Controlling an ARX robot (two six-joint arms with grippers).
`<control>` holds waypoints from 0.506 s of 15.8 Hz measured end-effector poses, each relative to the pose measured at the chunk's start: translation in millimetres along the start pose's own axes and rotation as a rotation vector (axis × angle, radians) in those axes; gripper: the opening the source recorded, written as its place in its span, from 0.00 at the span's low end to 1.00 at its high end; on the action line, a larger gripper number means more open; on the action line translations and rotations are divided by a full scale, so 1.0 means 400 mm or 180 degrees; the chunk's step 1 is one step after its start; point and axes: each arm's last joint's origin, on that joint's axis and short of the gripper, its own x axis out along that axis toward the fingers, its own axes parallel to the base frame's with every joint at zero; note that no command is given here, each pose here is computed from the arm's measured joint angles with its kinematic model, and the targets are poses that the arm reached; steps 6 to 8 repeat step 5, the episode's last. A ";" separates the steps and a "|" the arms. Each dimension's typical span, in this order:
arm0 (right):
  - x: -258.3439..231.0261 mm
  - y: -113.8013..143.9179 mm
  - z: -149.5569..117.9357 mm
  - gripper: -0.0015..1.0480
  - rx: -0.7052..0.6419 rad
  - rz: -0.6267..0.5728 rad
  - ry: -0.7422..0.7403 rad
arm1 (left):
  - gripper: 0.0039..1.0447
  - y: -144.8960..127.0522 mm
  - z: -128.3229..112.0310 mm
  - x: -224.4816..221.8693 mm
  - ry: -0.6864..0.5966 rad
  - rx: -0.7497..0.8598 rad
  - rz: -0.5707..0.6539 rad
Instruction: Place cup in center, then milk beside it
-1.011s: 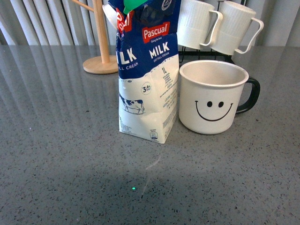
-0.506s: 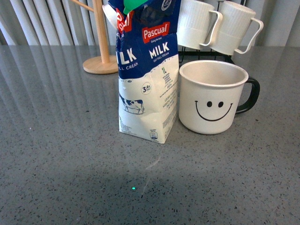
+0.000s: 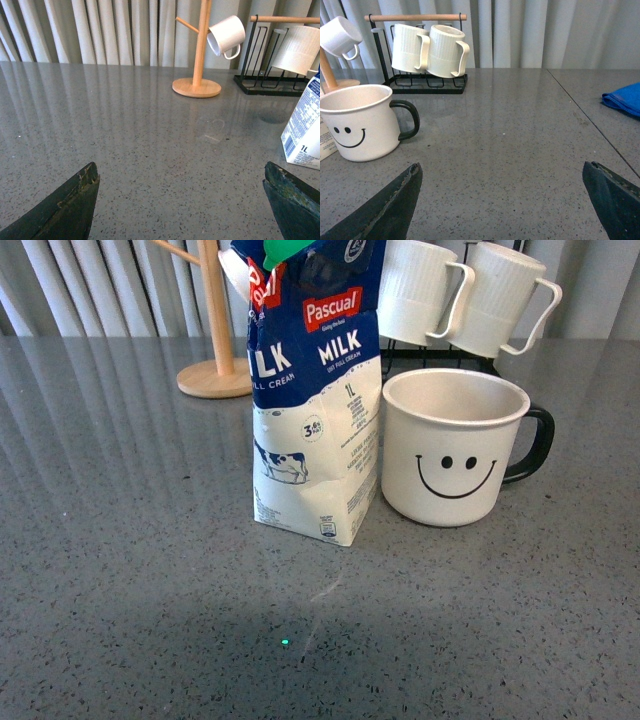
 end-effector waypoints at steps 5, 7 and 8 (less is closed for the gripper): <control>0.000 0.000 0.000 0.94 0.0000 0.0001 0.0000 | 0.94 0.000 0.000 0.000 0.0000 0.0001 0.0001; 0.000 0.000 0.000 0.94 0.0000 0.0001 0.0000 | 0.94 0.000 0.000 0.000 0.0000 0.0001 0.0001; 0.000 0.000 0.000 0.94 0.0000 0.0001 0.0000 | 0.94 0.000 0.000 0.000 0.0000 0.0001 0.0001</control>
